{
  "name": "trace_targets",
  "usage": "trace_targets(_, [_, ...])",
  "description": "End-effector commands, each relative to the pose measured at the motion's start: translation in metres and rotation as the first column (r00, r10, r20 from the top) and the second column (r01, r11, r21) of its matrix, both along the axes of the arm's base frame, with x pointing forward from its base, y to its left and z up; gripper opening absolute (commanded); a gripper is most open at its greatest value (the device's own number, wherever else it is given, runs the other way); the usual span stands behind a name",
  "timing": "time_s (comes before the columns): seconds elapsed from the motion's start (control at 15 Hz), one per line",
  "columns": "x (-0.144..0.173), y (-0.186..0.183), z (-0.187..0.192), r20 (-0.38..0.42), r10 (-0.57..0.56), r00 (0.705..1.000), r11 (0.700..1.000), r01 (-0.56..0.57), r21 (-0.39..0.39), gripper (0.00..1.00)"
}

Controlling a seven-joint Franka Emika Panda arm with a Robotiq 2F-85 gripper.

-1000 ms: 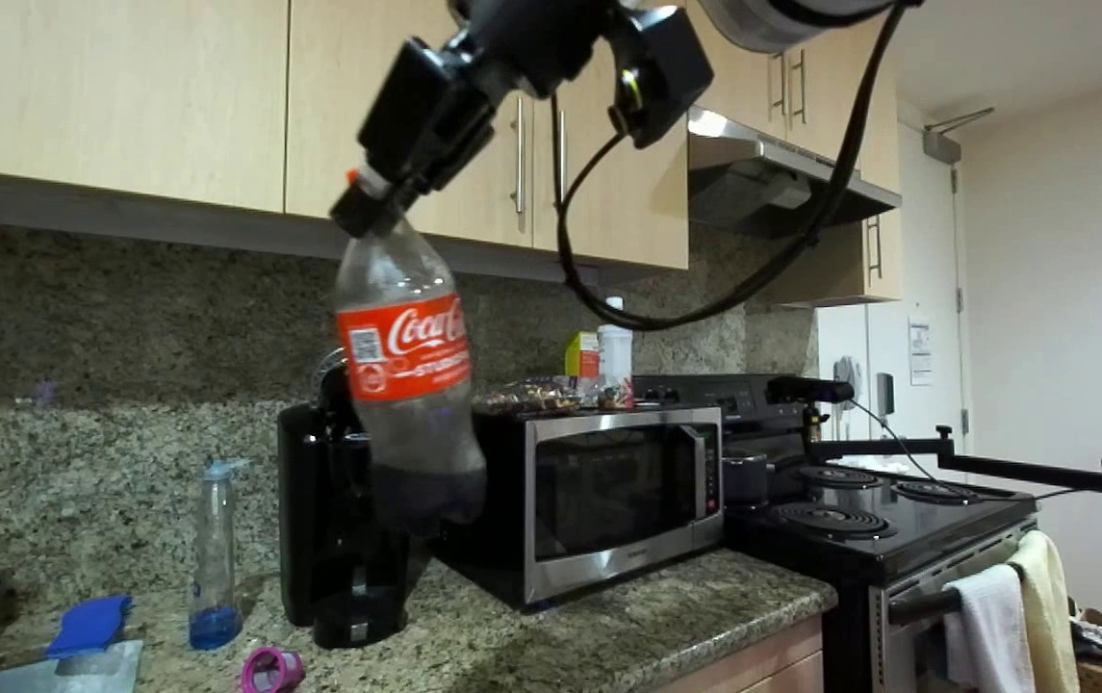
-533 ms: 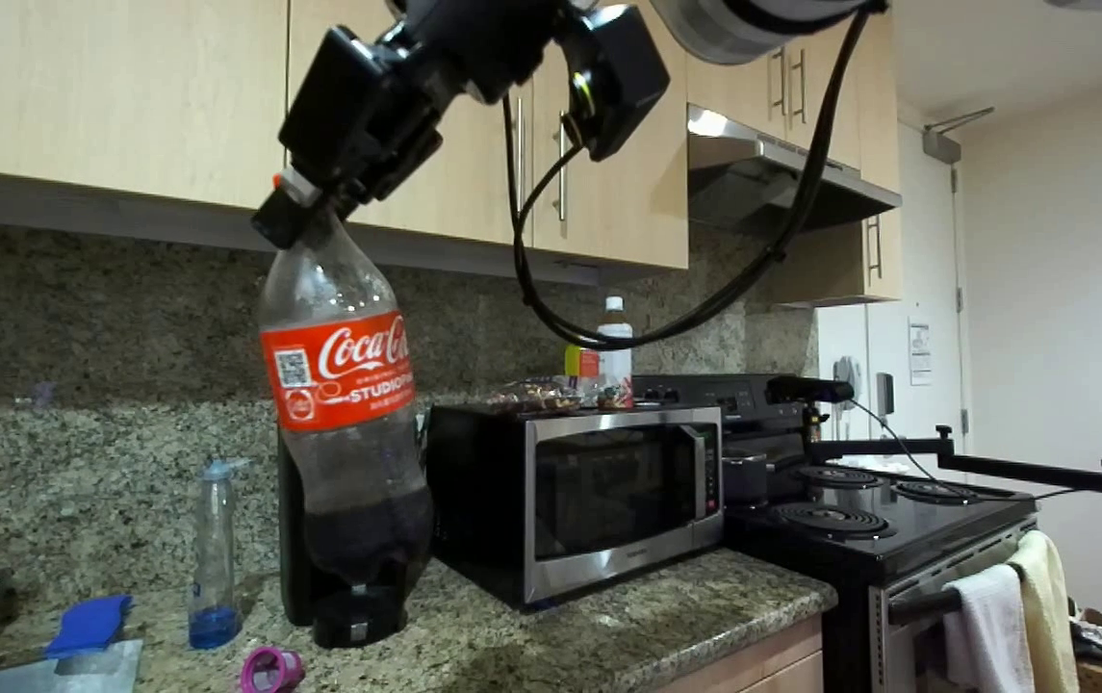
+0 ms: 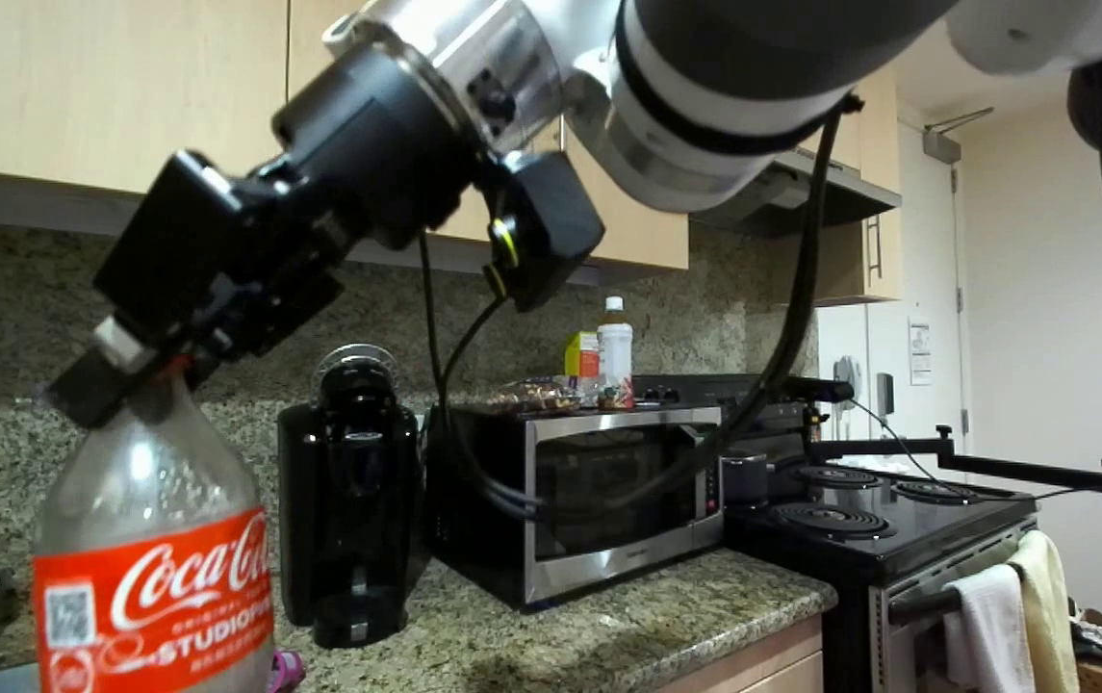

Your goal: Pick the bottle on the microwave and put it in the bag

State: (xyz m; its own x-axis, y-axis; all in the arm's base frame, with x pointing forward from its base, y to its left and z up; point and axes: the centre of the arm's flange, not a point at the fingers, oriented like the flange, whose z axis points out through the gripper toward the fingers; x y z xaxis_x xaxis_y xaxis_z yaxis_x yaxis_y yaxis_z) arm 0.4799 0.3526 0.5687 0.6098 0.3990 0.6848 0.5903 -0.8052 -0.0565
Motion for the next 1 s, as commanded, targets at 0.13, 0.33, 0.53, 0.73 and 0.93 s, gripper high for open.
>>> trace_targets(0.13, [0.019, 0.002, -0.063, -0.078, 0.073, 0.994, 0.994, -0.067, 0.082, 0.12])
trace_targets(0.33, [0.028, 0.007, -0.099, -0.09, 0.106, 0.99, 0.989, -0.095, 0.115, 0.12])
trace_targets(0.53, [0.03, 0.004, -0.137, -0.068, 0.11, 0.992, 0.985, -0.1, 0.141, 0.12])
trace_targets(0.73, [0.028, -0.002, -0.169, -0.009, 0.115, 0.993, 0.986, -0.112, 0.125, 0.12])
trace_targets(0.93, [0.024, -0.001, -0.195, 0.017, 0.136, 0.991, 0.986, -0.137, 0.091, 0.12])
